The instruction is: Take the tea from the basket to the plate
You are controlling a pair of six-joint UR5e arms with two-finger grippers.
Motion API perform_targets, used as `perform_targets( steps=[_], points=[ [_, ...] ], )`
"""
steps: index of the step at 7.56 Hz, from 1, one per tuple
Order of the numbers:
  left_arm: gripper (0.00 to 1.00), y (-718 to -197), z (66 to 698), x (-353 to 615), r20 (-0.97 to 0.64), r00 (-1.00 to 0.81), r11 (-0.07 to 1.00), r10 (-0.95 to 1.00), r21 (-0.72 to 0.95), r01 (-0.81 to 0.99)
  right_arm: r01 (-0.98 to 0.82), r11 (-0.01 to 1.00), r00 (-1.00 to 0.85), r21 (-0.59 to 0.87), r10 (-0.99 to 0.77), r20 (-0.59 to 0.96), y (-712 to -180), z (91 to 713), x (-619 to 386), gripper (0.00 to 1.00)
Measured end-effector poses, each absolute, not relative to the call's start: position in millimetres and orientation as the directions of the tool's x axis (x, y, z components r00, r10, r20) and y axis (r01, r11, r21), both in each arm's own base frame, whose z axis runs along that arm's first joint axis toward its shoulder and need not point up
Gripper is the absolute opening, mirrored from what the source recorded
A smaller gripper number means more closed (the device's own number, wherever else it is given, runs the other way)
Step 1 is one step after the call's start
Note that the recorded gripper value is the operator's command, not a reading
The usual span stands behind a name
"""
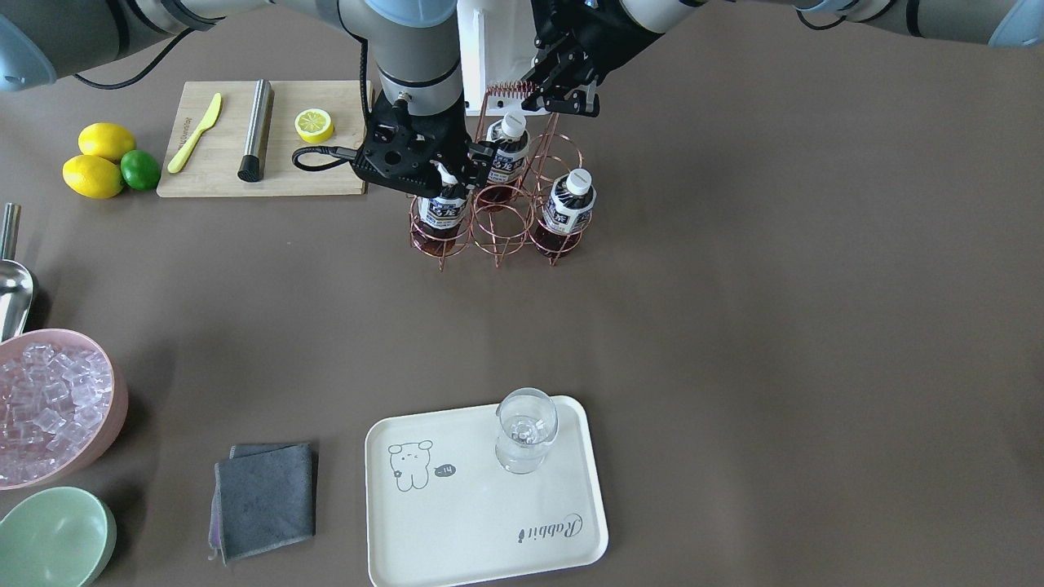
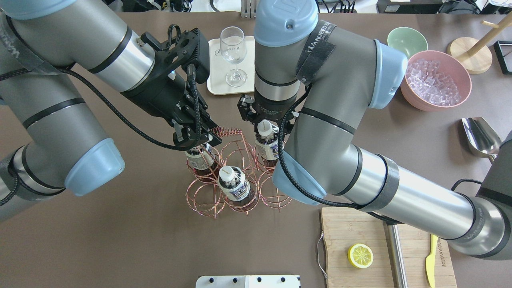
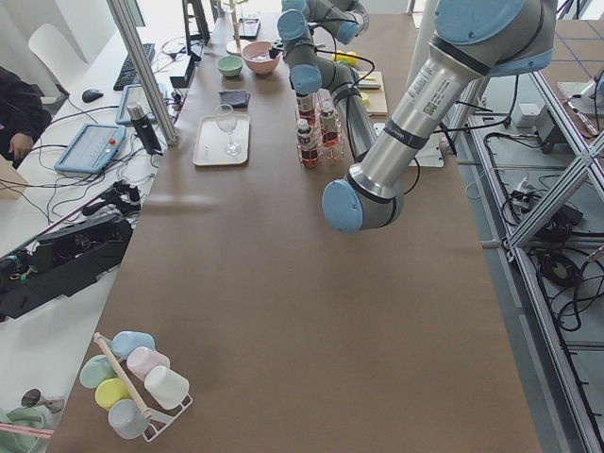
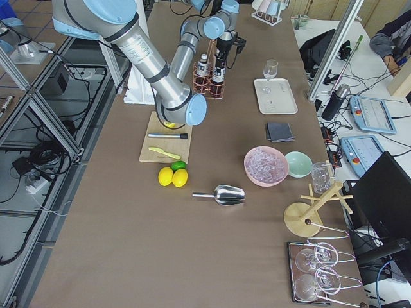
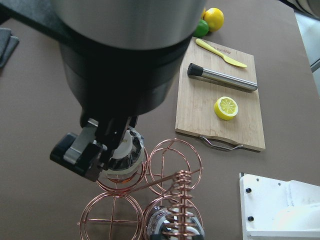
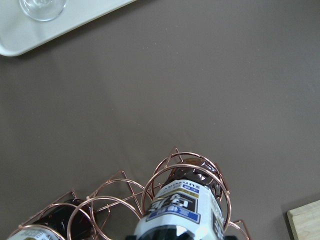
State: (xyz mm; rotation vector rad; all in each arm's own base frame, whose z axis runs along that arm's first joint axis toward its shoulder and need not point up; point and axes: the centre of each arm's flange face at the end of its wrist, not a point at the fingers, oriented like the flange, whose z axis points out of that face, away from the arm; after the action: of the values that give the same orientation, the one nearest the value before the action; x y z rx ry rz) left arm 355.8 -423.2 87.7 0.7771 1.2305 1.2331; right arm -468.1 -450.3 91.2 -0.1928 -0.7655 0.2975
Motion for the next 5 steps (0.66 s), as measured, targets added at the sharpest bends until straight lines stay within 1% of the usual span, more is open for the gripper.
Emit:
perform_targets(
  steps=[1, 3, 5],
  points=[
    [0.00, -423, 88, 356, -0.259, -0.110, 0.223, 0.960, 0.939, -0.261, -0.196, 0.940, 0.678, -0.279, 0.335, 0.654, -451, 89, -464, 0.00],
    [0.00, -423, 88, 356, -0.259, -0.110, 0.224, 0.960, 0.939, -0.261, -0.193, 0.937, 0.659, -0.290, 0.343, 0.669, -454, 82, -445, 0.00],
    [0.00, -423, 88, 356, -0.259, -0.110, 0.223, 0.960, 0.939, -0.261, -0.190, 0.927, 0.628, -0.324, 0.369, 0.685, -470, 75, -417, 0.00]
  ],
)
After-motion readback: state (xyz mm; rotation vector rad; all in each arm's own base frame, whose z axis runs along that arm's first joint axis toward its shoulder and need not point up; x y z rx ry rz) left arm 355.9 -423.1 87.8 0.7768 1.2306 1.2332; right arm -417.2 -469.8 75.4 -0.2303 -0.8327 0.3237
